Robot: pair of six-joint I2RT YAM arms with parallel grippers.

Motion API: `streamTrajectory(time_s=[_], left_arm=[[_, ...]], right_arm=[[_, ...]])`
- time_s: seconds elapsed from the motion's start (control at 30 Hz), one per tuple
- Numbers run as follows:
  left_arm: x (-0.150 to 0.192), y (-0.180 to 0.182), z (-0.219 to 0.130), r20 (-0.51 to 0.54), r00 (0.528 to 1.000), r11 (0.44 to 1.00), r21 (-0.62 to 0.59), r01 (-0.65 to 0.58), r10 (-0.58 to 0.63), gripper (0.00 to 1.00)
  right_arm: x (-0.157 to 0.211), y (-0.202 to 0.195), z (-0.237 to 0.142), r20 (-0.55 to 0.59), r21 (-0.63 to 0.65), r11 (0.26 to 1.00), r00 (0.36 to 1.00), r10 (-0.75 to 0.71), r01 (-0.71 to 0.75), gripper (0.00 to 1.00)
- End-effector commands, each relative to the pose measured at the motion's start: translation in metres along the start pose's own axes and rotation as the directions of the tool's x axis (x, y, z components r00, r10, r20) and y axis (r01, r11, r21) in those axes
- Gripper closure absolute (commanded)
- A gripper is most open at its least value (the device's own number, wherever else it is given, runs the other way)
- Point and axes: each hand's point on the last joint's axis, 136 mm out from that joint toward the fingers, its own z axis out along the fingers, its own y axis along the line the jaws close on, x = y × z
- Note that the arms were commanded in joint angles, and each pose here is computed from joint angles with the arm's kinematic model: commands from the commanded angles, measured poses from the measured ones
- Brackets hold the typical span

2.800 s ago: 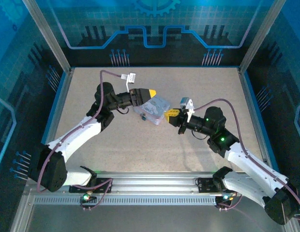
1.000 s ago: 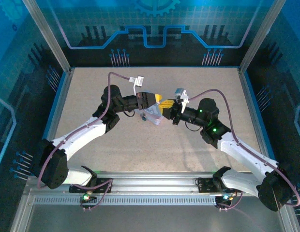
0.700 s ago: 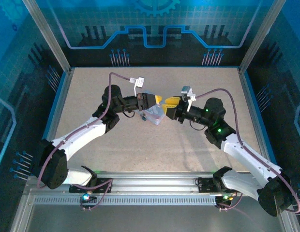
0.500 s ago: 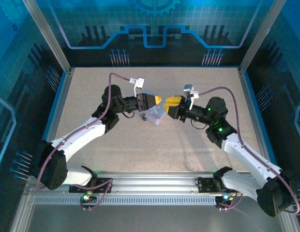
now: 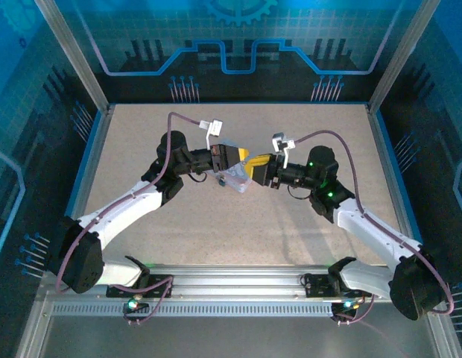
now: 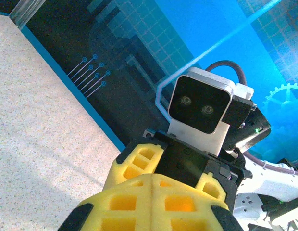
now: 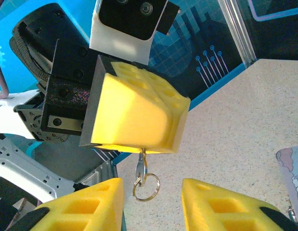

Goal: Unlock the padlock with the key

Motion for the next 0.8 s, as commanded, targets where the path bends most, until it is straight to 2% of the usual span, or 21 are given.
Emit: streamTrajectory(time_s=[0.0,0.4,0.77], left_arm=[[-0.0103,-0.0193,-0.0019,0.025,0.997,0.997,0.023,-0.068,0.067,1.00],[-0.0114,-0.0132,0.0003,0.026,0.998,0.999,0.007,-0.053,0.053,1.00],[-0.0141,-0.0116,0.0006,0.035,0.998,0.999,-0.008,-0.049,0.049,1.00]], right_arm=[[-0.0205,0.0205,0.0024,0.036,-0.063,0.997,0.998,-0.042,0.044,0.64],[-0.0227,0.0253,0.0052,0.029,-0.089,0.995,0.999,-0.036,0.039,0.67],[-0.0179,0.0199,0.0091,-0.010,-0.088,0.995,0.999,0.036,-0.037,0.62]])
